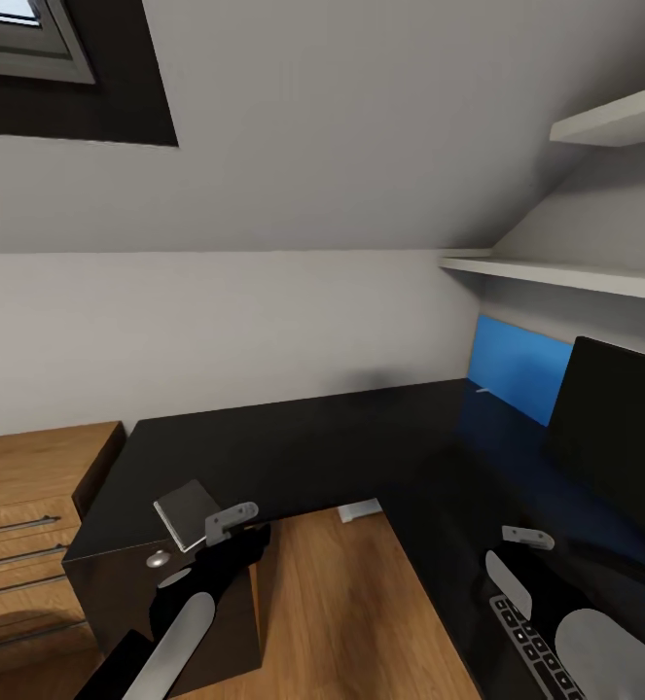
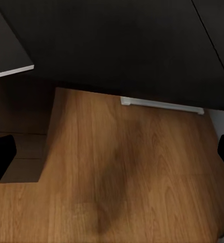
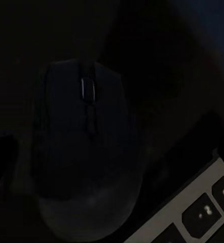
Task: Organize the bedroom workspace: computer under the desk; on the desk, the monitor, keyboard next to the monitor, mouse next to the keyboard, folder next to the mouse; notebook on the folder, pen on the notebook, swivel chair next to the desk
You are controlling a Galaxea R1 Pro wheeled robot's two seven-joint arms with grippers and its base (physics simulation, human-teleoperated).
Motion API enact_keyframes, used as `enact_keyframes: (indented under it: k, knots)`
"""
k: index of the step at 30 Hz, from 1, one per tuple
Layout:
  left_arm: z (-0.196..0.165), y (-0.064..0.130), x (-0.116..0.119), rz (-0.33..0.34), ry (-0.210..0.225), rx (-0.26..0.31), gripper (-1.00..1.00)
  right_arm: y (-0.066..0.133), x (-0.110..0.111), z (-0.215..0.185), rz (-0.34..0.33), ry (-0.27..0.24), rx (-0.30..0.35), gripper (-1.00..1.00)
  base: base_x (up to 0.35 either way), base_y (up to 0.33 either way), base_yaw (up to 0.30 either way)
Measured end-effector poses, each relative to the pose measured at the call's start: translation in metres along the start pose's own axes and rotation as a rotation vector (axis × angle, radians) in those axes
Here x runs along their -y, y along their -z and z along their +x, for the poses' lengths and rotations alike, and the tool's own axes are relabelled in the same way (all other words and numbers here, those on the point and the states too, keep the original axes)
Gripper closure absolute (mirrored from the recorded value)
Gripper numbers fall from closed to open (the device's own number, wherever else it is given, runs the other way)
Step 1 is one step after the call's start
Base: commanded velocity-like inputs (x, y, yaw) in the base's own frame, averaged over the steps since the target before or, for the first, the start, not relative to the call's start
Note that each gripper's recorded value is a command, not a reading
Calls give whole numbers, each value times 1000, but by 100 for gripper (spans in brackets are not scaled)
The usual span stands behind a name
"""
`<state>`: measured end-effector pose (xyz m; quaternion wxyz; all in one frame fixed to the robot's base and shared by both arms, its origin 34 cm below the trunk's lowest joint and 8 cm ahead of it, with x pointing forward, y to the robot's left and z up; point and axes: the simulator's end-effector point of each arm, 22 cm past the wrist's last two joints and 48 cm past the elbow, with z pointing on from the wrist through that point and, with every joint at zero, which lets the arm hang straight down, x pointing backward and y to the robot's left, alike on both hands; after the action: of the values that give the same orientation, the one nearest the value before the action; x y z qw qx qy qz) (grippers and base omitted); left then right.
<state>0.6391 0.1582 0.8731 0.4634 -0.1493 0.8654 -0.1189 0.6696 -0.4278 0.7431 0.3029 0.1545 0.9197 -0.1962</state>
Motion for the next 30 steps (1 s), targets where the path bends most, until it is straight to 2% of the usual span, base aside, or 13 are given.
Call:
enact_keyframes:
  k: [4, 9, 14, 17, 23, 27, 28, 30]
  knots:
    - [-3, 2, 1, -2, -1, 0, -100, 5, -1, -9, -7, -7, 17, -100, 0, 0, 0]
    - [-8, 6, 3, -3, 0, -2, -100, 21, -9, -36, -36, -21, 67, -100, 0, 0, 0]
    - [-14, 11, 6, -3, 0, -3, -100, 29, -9, -46, -43, -25, 79, -100, 0, 0, 0]
    - [-17, 13, 7, -4, -1, -3, -100, 41, -15, -66, -62, -38, 121, -100, 0, 0, 0]
    - [-21, 16, 8, -7, -2, -7, -100, 77, -38, -115, -128, -72, 235, -100, 0, 0, 38]
    - [-19, 15, 7, -9, -2, -10, -100, 96, -57, -130, -160, -90, 276, -100, 0, 0, 154]
    - [-18, 15, 7, -9, -3, -12, -100, 103, -63, -134, -155, -100, 289, -100, 0, 0, 194]
    - [-17, 14, 7, -10, -3, -15, -100, 106, -67, -134, -148, -105, 290, -100, 0, 0, 197]
